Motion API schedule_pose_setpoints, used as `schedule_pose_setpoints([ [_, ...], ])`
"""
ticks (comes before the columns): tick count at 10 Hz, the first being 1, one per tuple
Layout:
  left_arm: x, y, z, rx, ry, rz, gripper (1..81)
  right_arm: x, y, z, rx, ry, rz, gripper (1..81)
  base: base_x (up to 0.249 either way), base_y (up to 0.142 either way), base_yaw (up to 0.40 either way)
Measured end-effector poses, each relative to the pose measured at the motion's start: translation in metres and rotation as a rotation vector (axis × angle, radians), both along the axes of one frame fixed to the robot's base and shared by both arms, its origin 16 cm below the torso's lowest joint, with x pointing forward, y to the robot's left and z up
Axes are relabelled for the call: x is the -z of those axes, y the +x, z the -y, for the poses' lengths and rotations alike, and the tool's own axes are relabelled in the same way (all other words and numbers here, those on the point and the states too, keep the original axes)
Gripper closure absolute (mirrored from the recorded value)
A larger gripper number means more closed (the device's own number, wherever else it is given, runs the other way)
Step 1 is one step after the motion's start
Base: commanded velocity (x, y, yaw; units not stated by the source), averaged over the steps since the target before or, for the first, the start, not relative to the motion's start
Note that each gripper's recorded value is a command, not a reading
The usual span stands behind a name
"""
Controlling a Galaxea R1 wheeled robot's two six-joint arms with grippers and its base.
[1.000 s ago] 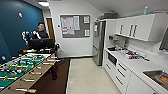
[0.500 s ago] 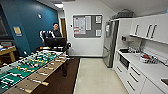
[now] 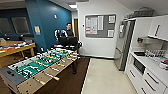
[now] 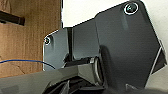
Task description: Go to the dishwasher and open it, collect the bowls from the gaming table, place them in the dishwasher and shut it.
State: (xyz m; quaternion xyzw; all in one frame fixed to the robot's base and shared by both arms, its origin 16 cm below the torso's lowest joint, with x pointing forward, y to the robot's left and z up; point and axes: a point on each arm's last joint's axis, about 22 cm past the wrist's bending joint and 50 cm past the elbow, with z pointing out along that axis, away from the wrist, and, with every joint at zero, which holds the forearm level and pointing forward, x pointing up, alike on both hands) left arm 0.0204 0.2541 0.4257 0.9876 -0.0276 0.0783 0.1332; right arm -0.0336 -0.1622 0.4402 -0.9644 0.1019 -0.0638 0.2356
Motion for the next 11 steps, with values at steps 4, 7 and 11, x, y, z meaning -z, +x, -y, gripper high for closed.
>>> schedule_pose_setpoints([
  [4, 0.000, -0.001, 0.000, 0.000, 0.000, -0.001, 1.0, 0.001, -0.002, 0.006, 0.000, -0.008, -0.003, 1.0, 0.000, 0.000, 0.343],
  [7, 0.000, -0.001, 0.001, 0.001, -0.001, -0.001, 1.0, 0.001, -0.003, 0.013, 0.001, -0.015, -0.004, 1.0, 0.000, 0.000, 0.343],
  [11, 0.000, -0.002, 0.000, 0.001, 0.000, -0.002, 1.0, 0.001, -0.002, 0.013, 0.005, -0.013, 0.004, 1.0, 0.000, 0.000, 0.343],
])
